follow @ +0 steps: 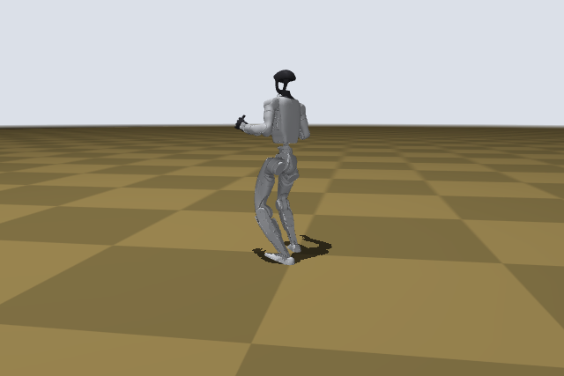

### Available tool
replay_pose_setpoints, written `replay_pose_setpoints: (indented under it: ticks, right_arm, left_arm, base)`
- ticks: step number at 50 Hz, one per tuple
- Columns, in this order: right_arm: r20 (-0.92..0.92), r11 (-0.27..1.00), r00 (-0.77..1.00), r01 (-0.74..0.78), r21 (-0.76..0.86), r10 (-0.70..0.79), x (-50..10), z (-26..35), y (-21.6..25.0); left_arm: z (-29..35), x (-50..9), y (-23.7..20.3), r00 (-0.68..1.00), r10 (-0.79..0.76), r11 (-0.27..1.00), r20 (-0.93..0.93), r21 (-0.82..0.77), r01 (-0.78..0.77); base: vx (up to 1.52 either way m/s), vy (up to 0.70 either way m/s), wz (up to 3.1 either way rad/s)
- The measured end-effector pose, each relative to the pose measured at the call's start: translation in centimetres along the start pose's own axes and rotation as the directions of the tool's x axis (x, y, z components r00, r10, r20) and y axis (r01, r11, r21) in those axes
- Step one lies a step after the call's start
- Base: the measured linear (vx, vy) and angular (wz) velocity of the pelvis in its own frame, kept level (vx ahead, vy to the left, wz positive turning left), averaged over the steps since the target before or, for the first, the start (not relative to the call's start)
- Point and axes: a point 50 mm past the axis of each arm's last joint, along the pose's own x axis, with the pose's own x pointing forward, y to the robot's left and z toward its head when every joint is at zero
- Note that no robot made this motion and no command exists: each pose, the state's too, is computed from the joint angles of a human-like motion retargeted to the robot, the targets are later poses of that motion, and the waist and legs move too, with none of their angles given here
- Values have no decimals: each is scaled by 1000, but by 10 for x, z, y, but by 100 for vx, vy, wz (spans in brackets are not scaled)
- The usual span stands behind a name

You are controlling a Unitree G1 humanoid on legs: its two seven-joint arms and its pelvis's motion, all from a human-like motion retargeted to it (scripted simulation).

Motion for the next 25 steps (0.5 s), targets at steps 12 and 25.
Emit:
replay_pose_setpoints:
  ticks: [12, 25]
  right_arm:
    - [25, 996, 996, 80, -24, -80, 16, -2, -5]
    - [31, 1000, 999, 22, -5, -22, 22, -5, -6]
  left_arm:
    - [-9, -3, -4, 1000, 10, 990, -22, -141, -13]
    - [6, 16, -19, 987, -125, 968, 99, -204, 143]
  base:
    - [0, 0, 2]
    - [0, 0, 0]
